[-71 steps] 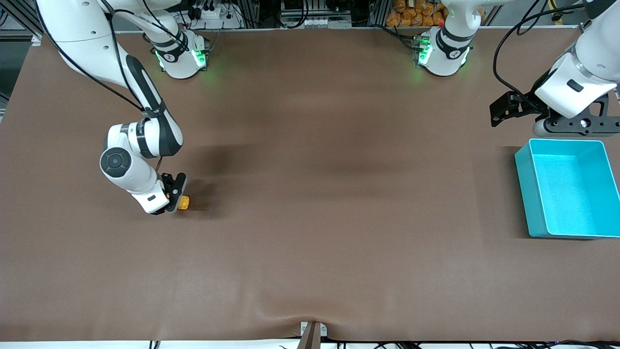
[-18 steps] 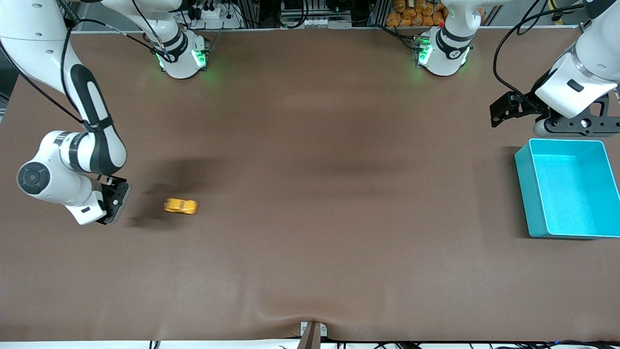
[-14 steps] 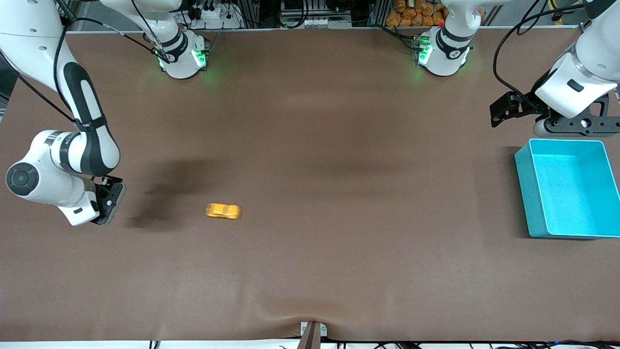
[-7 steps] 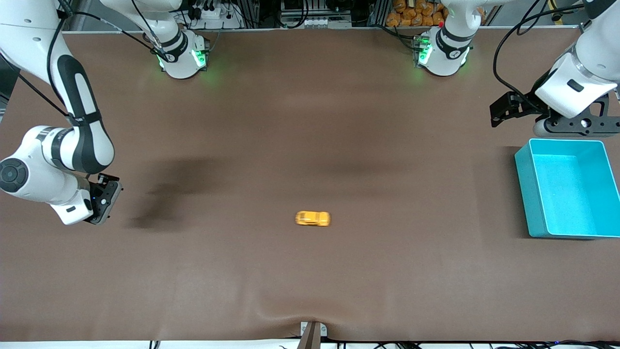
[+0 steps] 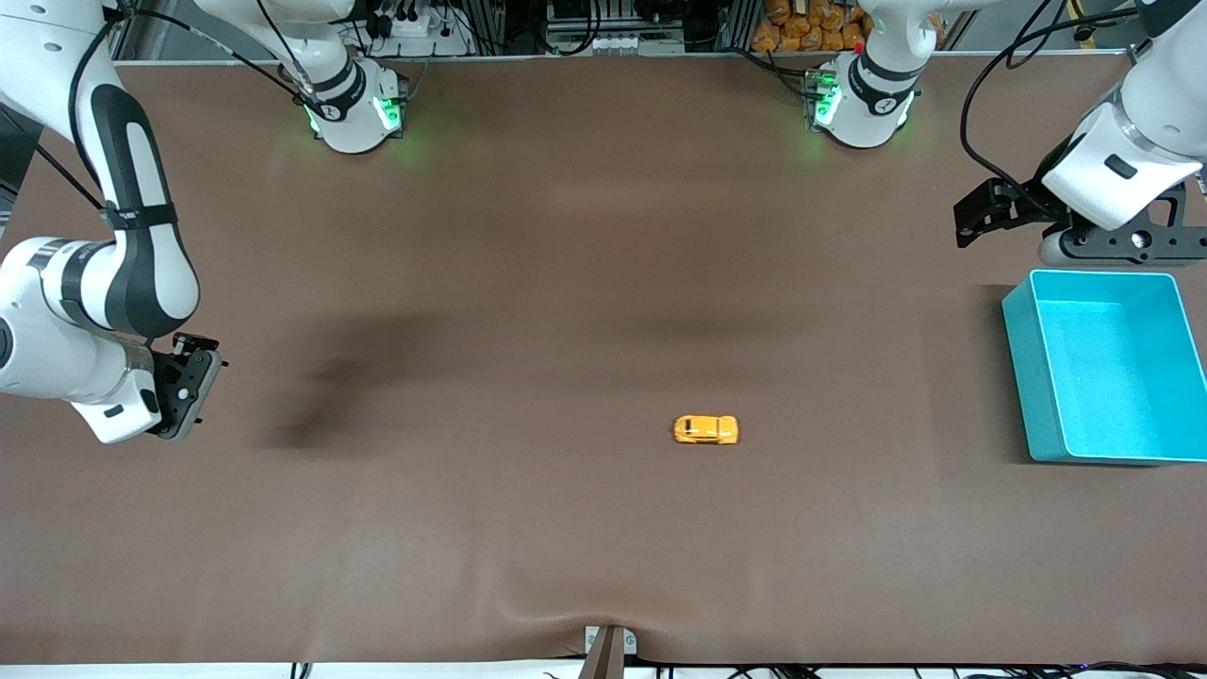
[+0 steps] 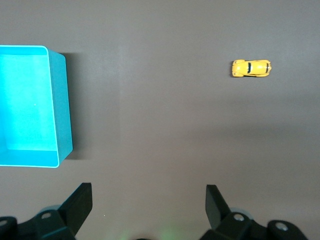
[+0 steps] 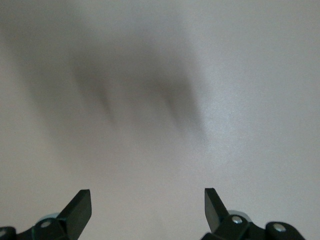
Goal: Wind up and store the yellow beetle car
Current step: 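Move the left gripper toward the car while the right gripper retracts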
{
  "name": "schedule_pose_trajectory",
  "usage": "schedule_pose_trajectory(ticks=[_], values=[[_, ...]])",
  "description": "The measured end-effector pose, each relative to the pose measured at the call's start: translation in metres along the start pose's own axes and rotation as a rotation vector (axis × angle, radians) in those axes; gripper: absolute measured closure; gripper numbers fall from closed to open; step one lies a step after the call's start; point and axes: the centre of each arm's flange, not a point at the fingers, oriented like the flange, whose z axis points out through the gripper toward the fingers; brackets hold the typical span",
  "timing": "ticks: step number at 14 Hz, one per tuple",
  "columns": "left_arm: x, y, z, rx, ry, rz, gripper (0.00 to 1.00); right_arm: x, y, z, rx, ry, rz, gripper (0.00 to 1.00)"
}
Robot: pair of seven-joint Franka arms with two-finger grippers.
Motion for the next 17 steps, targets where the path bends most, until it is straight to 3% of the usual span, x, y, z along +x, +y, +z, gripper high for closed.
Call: schedule_pose_trajectory(ticks=[6,11,13,17], values=[[0.008,-0.010,0.010,-0.004,-0.011,-0.017,0.00,0.013,0.004,-0.052,-0.078,0.030,0.058,0.00],[0.027,-0.007,0.014,-0.037,0.070,-0.016,0.00,0.014,0.002,-0.097,-0.070,0.036,0.168,0.00],[0.050,-0.004,0.039,-0.082,0.092,-0.056,0.00,0.019,0.001,-0.126,-0.097,0.050,0.232,0.00],[0.118,0.030,0.138,-0.157,0.107,-0.236,0.00,0.023,0.002,-0.176,-0.169,0.085,0.297,0.00]])
